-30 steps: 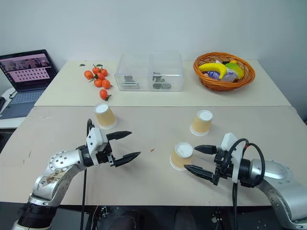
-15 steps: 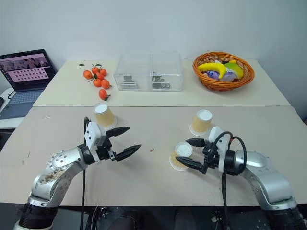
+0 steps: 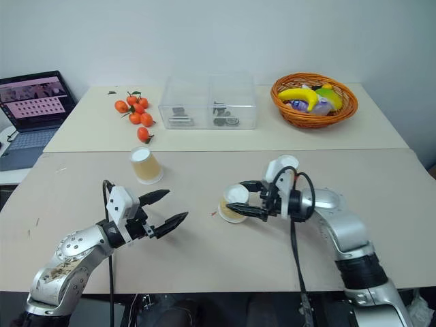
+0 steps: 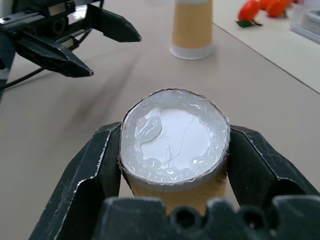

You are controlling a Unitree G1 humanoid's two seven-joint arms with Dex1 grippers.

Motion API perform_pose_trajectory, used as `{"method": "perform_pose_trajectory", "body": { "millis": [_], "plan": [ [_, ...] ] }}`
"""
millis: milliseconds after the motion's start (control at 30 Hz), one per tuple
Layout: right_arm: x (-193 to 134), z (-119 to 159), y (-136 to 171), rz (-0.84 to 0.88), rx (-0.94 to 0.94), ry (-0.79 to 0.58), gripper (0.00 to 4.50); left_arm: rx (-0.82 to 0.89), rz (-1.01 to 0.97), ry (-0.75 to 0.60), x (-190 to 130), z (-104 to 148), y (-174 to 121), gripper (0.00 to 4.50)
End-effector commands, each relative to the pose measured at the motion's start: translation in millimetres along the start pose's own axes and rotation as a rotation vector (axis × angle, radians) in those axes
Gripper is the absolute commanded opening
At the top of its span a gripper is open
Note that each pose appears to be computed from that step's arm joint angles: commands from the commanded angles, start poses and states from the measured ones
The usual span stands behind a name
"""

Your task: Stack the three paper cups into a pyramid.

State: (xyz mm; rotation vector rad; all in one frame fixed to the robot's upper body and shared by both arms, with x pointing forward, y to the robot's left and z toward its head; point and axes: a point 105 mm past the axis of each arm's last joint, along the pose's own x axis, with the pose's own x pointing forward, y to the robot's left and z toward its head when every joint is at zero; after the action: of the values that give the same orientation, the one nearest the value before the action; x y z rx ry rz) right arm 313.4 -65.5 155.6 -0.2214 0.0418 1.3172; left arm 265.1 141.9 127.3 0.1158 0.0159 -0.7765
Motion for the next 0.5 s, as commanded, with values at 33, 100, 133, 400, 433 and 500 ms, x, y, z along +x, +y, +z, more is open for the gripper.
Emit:
{"method": "perform_pose_trajectory", "body": {
  "millis": [33,100,133,400,433,500],
  "plan": [
    [23.2,4.1,-3.7,0.065,-0.079,0.006,2.77,0.051,0.04,-0.046,-6.5,13.6,-1.4,4.5],
    [34.9,5.4,-12.8,0.072,-0.103,0.004,2.77,0.05,0.068,-0.044,-11.0,12.8,-1.0,4.5],
    [40.7,6.6,-19.5,0.065,-0.105,0.005,2.77,0.051,0.086,-0.042,-14.4,12.3,-0.4,4.5],
    [55.0,16.4,-40.6,0.108,-0.139,-0.004,2.77,0.057,0.203,-0.033,-37.8,9.6,1.1,4.5],
    [54.9,16.8,-41.6,0.114,-0.137,-0.006,2.77,0.057,0.209,-0.031,-39.3,8.9,0.0,4.5],
    [55.0,17.2,-41.4,0.134,-0.118,-0.015,2.77,0.057,0.216,-0.03,-40.6,8.4,-1.5,4.5]
  ]
}}
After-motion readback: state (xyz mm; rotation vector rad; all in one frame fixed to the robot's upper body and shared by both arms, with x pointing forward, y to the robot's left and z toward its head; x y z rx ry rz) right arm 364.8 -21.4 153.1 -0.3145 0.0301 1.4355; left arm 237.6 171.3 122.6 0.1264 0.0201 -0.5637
